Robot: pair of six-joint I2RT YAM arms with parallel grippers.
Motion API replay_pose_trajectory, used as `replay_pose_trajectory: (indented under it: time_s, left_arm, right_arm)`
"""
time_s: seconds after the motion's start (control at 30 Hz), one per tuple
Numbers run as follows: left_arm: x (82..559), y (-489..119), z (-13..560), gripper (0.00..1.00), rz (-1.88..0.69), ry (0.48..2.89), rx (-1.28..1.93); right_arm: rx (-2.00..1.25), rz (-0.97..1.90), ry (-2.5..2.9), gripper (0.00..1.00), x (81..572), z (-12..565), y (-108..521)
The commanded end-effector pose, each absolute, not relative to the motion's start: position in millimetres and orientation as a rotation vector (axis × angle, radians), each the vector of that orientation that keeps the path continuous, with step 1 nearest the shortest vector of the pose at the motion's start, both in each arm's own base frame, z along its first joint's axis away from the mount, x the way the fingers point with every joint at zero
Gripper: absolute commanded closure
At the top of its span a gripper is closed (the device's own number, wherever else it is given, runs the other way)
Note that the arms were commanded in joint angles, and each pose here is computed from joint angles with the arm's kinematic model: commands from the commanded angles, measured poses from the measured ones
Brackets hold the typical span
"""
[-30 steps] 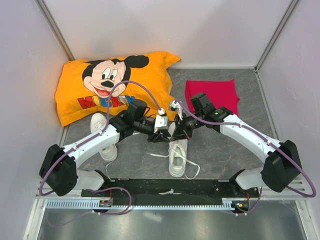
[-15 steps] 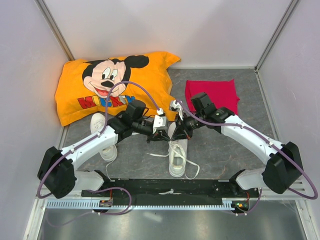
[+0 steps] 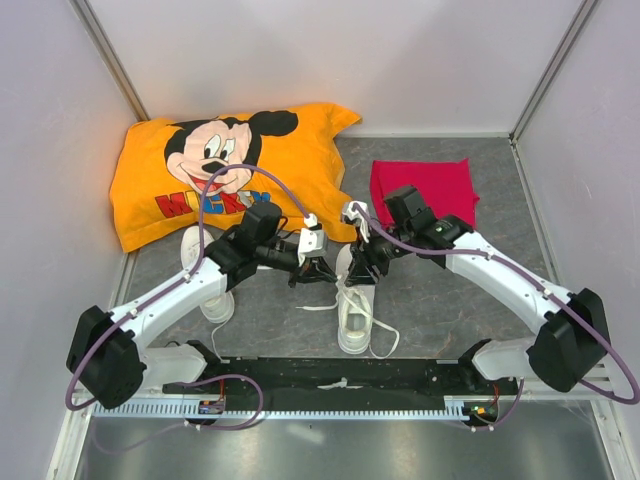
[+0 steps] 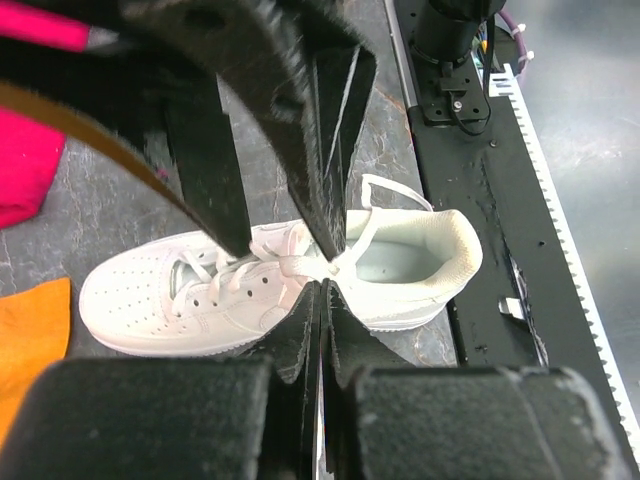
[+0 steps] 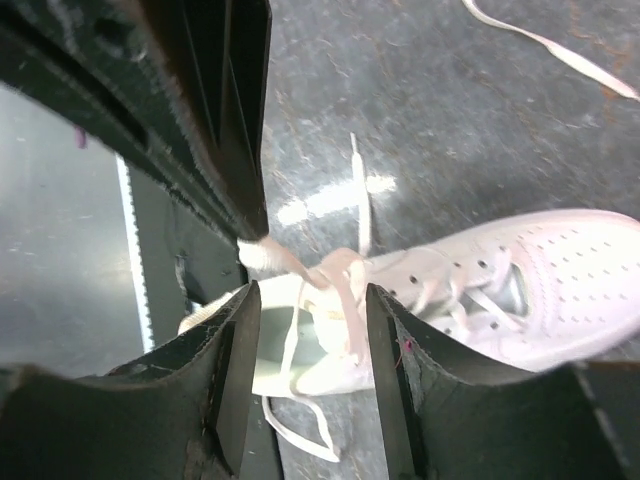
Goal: Tie the shoes
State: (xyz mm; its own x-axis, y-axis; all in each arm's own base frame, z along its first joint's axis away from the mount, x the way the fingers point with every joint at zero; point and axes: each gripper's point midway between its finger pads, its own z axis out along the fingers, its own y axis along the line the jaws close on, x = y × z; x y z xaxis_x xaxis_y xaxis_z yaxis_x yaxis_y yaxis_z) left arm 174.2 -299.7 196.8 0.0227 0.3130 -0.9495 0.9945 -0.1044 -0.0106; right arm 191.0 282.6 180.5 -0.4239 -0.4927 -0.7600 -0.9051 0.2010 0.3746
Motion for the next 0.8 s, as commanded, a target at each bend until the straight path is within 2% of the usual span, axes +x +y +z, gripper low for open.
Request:
replay_pose_trajectory:
  time_s: [0.0, 0.33, 0.77]
  left_arm:
    - [174.0, -301.3, 205.2, 0.98, -1.158, 1.377, 1.482]
    - [179.6, -303.1, 201.7, 0.98, -1.175, 1.413, 1.439]
    - [178.2, -303.6, 209.6, 0.99, -1.243, 1.454, 1.357]
  right_arm:
    - [-1.352, 0.986, 1.927, 0.46, 191.5, 188.8, 266.2]
    - [-1.405, 0.875, 1.991, 0.49, 166.1, 150.2, 230.8]
    - [-1.54, 0.89, 2.024, 0.52, 152.6, 132.8, 241.4]
